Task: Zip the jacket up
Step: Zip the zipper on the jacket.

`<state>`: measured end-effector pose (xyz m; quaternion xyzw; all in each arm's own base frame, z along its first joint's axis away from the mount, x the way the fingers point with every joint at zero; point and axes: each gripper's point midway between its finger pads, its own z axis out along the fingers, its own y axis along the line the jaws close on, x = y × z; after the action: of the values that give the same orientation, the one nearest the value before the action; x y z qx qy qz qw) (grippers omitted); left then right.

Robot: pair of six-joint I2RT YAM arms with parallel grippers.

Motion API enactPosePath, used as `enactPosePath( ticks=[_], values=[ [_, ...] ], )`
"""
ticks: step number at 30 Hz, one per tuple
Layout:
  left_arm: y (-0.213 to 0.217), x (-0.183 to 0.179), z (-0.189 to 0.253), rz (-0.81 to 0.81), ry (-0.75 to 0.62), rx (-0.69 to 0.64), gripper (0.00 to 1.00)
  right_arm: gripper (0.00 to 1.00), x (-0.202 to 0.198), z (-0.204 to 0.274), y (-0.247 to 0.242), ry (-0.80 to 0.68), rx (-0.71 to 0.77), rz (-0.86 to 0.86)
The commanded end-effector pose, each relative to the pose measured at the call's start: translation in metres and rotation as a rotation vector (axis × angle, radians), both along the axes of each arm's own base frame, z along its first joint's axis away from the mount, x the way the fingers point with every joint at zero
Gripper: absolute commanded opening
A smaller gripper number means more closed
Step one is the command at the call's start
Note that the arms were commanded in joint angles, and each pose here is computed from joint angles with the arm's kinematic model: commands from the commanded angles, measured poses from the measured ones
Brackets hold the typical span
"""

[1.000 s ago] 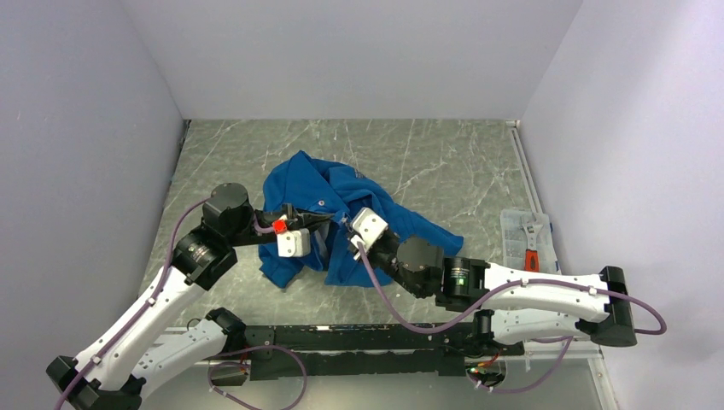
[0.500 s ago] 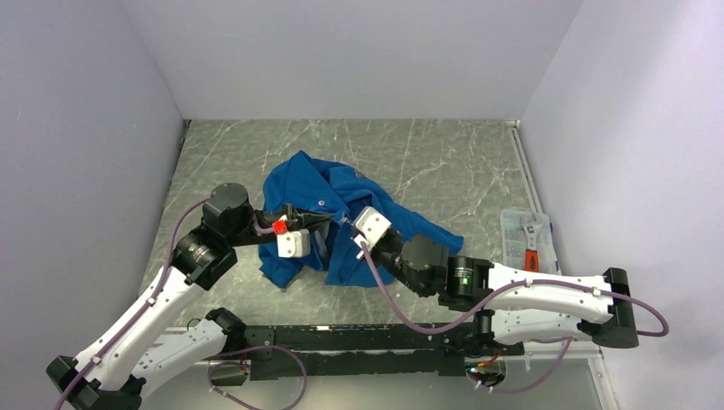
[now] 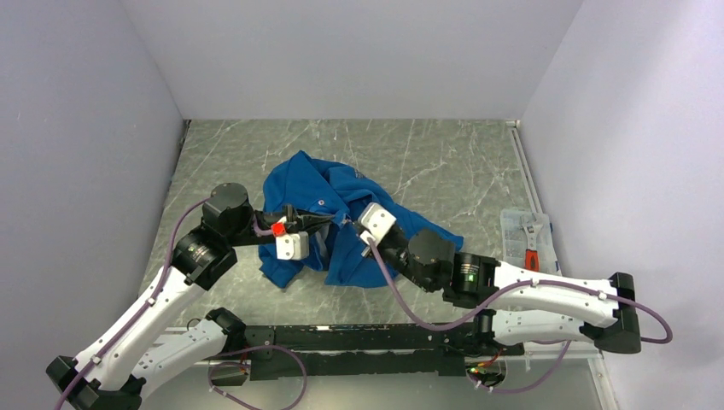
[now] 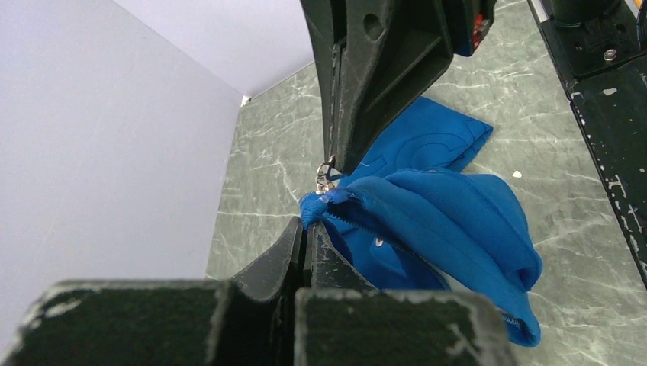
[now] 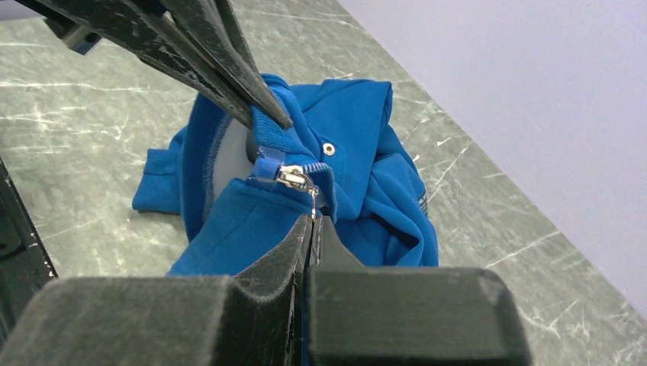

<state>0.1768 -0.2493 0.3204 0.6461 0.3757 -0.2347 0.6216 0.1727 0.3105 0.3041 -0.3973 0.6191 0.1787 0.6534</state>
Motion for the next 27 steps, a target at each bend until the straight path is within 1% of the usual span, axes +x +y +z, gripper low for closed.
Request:
enactPosePath(
  ticks=[1, 2, 5, 11, 15, 20, 24, 27],
  values=[
    [0.0, -0.011, 0.034, -0.056, -0.116, -0.051, 0.0, 0.0, 0.002, 0.018, 0.0, 0.047, 0.051, 0.046],
    [0.0, -0.012, 0.033, -0.065, -0.126, -0.045, 0.0, 0.0, 0.009, 0.019, -0.004, 0.075, 0.058, 0.041],
    [0.0, -0.016, 0.031, -0.09, -0.159, -0.035, 0.0, 0.0, 0.014, 0.025, -0.004, 0.158, 0.085, 0.098],
    [0.0, -0.021, 0.028, -0.122, -0.197, -0.022, 0.0, 0.0, 0.016, 0.025, 0.001, 0.295, 0.049, 0.191],
    [0.0, -0.018, 0.029, -0.113, -0.196, -0.024, 0.0, 0.0, 0.006, 0.014, 0.008, 0.34, -0.002, 0.268],
    [0.001, -0.012, 0.03, -0.073, -0.203, -0.03, 0.0, 0.0, -0.005, 0.011, 0.011, 0.374, -0.002, 0.317],
    [0.002, -0.008, 0.027, -0.057, -0.202, -0.016, 0.05, 0.0, -0.006, 0.012, 0.011, 0.374, 0.016, 0.323],
    [0.0, -0.011, 0.016, -0.085, -0.185, 0.022, 0.16, 0.0, -0.005, 0.013, 0.012, 0.375, 0.023, 0.321]
  ],
)
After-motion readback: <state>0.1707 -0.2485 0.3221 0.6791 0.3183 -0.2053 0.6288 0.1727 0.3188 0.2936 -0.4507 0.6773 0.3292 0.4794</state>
